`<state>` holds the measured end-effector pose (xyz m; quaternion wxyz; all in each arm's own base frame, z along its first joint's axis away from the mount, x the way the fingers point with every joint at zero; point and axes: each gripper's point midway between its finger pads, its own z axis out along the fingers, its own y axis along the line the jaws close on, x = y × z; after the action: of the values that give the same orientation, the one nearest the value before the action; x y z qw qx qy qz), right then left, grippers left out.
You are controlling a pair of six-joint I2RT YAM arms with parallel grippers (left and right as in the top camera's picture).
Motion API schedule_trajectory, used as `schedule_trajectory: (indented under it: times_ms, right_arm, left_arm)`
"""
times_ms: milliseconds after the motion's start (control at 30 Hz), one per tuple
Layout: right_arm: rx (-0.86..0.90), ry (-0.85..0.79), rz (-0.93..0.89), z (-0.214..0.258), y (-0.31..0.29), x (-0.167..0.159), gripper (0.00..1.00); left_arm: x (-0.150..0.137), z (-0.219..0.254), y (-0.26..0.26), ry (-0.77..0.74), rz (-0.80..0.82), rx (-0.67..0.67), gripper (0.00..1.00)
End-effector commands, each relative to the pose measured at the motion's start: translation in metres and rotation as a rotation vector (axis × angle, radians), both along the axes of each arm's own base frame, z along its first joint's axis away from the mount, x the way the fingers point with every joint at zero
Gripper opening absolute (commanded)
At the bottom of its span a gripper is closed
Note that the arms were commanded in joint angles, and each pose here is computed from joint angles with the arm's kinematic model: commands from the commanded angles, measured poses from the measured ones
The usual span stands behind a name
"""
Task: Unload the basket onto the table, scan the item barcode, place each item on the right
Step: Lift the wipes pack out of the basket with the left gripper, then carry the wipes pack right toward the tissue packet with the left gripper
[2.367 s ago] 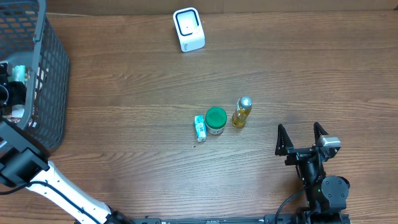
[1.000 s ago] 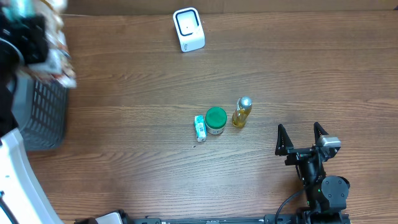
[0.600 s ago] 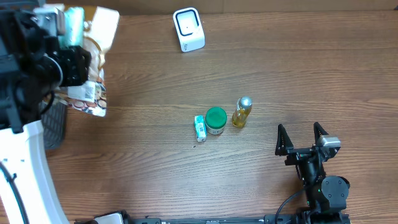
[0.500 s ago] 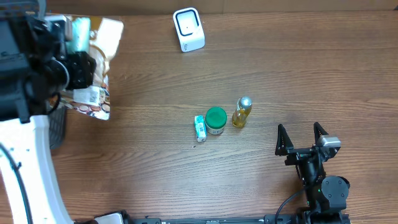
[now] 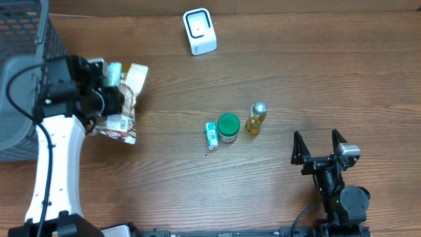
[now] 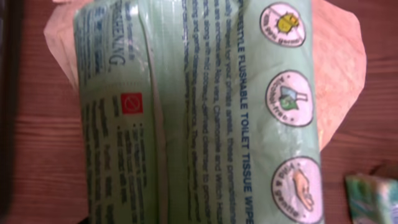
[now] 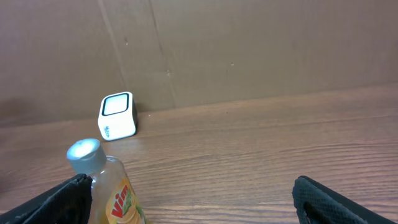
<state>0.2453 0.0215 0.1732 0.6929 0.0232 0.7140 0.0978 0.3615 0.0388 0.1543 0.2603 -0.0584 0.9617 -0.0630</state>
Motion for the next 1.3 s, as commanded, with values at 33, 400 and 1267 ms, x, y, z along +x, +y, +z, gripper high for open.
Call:
schedule_trajectory:
  times_ms: [33,400,1267]
  right_arm:
    - [0.003,0.001,0.001,-0.003,0.001,0.000,1.00]
    - [0.003,0.001,0.001,-0.003,0.001,0.000,1.00]
    - [0.003,0.001,0.001,-0.003,0.001,0.000,1.00]
  left_arm:
    - [-0.008,-0.031,0.002,0.023,0.061,0.002,0.12]
    - [-0.026,-0.093,0.026,0.030,0.106,0.158,0.14]
    - [-0.002,-0.086,0.026,-0.118,0.086,0.160,1.00]
